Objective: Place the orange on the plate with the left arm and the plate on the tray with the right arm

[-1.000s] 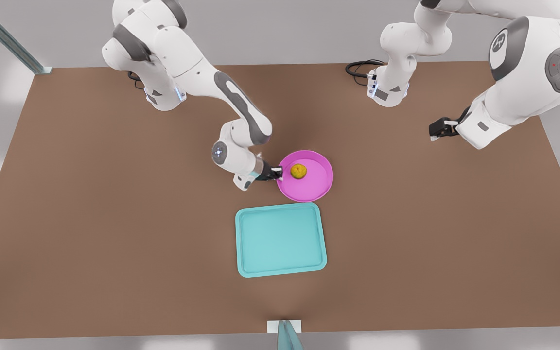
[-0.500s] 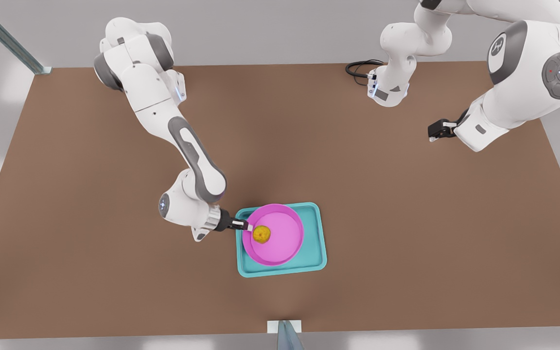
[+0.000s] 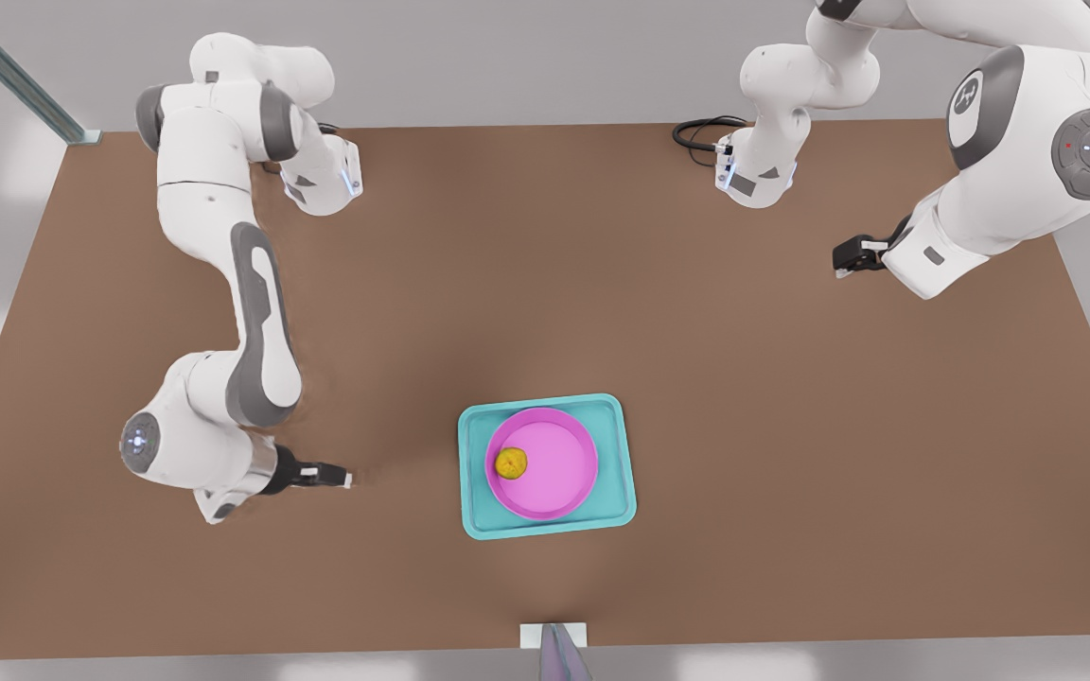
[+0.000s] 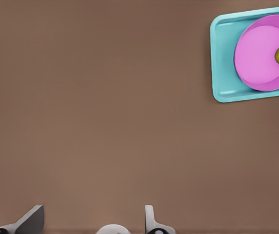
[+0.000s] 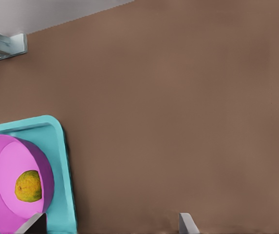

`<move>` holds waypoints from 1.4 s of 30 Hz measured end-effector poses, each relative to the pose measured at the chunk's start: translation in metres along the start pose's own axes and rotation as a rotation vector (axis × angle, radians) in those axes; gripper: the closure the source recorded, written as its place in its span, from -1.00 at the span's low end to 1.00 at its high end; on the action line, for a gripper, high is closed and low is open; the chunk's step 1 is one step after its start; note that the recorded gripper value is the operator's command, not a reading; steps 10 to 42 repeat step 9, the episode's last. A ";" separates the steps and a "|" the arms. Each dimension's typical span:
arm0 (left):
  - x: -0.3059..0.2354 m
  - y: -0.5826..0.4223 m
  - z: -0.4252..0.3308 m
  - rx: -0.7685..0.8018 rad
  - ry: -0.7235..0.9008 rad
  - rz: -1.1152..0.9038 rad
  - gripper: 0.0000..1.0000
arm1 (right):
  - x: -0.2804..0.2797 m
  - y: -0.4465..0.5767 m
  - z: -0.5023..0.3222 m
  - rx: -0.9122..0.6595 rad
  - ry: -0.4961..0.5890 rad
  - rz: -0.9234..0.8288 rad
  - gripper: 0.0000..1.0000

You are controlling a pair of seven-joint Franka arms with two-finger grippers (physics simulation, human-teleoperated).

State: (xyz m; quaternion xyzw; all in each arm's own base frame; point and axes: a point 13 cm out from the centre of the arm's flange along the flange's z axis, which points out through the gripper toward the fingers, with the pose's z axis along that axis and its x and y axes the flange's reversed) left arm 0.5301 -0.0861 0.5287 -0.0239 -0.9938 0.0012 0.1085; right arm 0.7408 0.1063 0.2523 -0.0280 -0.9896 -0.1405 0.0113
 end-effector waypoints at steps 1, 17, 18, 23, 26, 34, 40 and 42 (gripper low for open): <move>0.000 0.001 0.000 0.000 0.001 -0.001 -1.00 | 0.000 -0.035 -0.053 0.103 0.002 -0.026 -1.00; -0.004 0.000 0.025 0.002 0.028 -0.001 -1.00 | 0.161 -0.037 -0.274 0.378 0.140 -0.164 -1.00; -0.004 0.000 0.025 0.002 0.028 -0.001 -1.00 | 0.161 -0.037 -0.274 0.378 0.140 -0.164 -1.00; -0.004 0.000 0.025 0.002 0.028 -0.001 -1.00 | 0.161 -0.037 -0.274 0.378 0.140 -0.164 -1.00; -0.004 0.000 0.025 0.002 0.028 -0.001 -1.00 | 0.161 -0.037 -0.274 0.378 0.140 -0.164 -1.00; -0.004 0.000 0.025 0.002 0.028 -0.001 -1.00 | 0.161 -0.037 -0.274 0.378 0.140 -0.164 -1.00; -0.004 0.000 0.025 0.002 0.028 -0.001 -1.00 | 0.161 -0.037 -0.274 0.378 0.140 -0.164 -1.00; -0.004 0.000 0.025 0.002 0.028 -0.001 -1.00 | 0.161 -0.037 -0.274 0.378 0.140 -0.164 -1.00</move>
